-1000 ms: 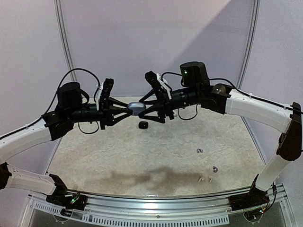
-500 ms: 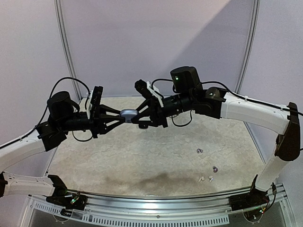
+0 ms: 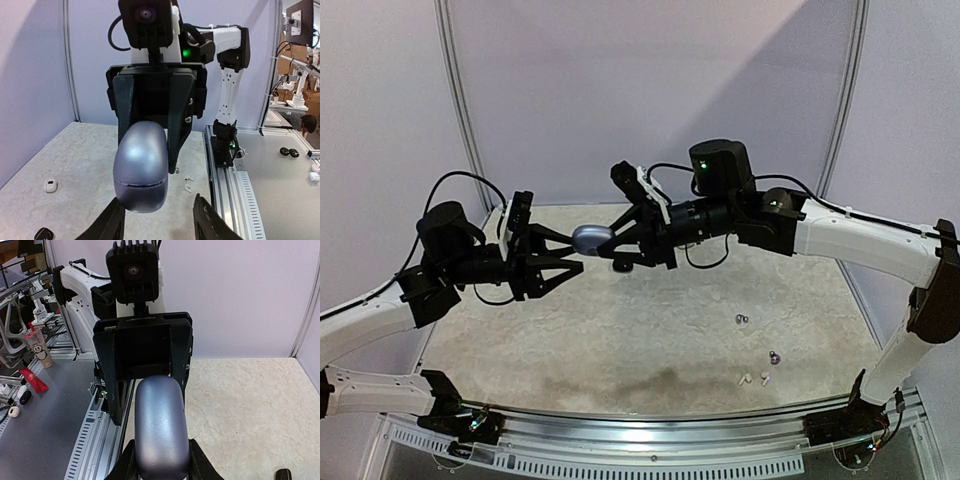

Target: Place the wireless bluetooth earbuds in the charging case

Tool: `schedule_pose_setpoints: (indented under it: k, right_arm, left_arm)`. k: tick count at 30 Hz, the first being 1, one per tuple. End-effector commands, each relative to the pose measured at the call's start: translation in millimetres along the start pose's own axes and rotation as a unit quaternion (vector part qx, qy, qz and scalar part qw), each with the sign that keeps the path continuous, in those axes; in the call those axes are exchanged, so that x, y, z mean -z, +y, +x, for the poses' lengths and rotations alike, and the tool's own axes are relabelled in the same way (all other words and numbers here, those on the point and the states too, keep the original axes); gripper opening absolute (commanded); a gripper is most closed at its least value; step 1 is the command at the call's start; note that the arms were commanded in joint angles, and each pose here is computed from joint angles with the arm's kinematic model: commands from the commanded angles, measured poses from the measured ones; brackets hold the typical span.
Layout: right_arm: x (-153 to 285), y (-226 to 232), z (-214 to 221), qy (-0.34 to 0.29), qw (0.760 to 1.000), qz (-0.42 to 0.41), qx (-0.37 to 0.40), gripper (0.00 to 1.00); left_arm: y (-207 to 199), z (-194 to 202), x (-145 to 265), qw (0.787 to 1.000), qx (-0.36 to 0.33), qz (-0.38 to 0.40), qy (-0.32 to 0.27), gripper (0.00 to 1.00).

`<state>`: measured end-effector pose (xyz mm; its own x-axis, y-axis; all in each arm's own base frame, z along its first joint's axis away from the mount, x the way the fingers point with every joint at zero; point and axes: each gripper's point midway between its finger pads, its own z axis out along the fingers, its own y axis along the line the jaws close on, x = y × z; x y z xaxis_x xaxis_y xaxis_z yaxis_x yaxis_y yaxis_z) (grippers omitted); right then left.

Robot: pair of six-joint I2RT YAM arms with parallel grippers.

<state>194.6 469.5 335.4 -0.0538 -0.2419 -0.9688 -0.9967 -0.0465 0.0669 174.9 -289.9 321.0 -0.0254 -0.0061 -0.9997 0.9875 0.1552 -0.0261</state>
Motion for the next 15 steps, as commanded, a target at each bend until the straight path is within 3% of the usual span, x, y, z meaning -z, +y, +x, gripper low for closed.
schedule_pose_setpoints:
  k: [1,11,15]
  right_arm:
    - [4.6,5.0,-16.8,-0.024,1.0,0.001,0.009,0.0]
    - [-1.3,5.2,-9.4,-0.007,1.0,0.005,0.008,0.0]
    - [-4.1,6.0,-7.3,-0.002,1.0,0.005,0.008,0.0]
  left_arm:
    - [-12.4,-2.5,-5.4,1.0,-0.013,0.028,-0.004,0.46]
    - [-15.1,-5.0,-8.2,0.999,-0.009,0.031,-0.006,0.33]
    - [-16.0,-6.4,-8.3,0.999,-0.01,0.033,-0.007,0.35]
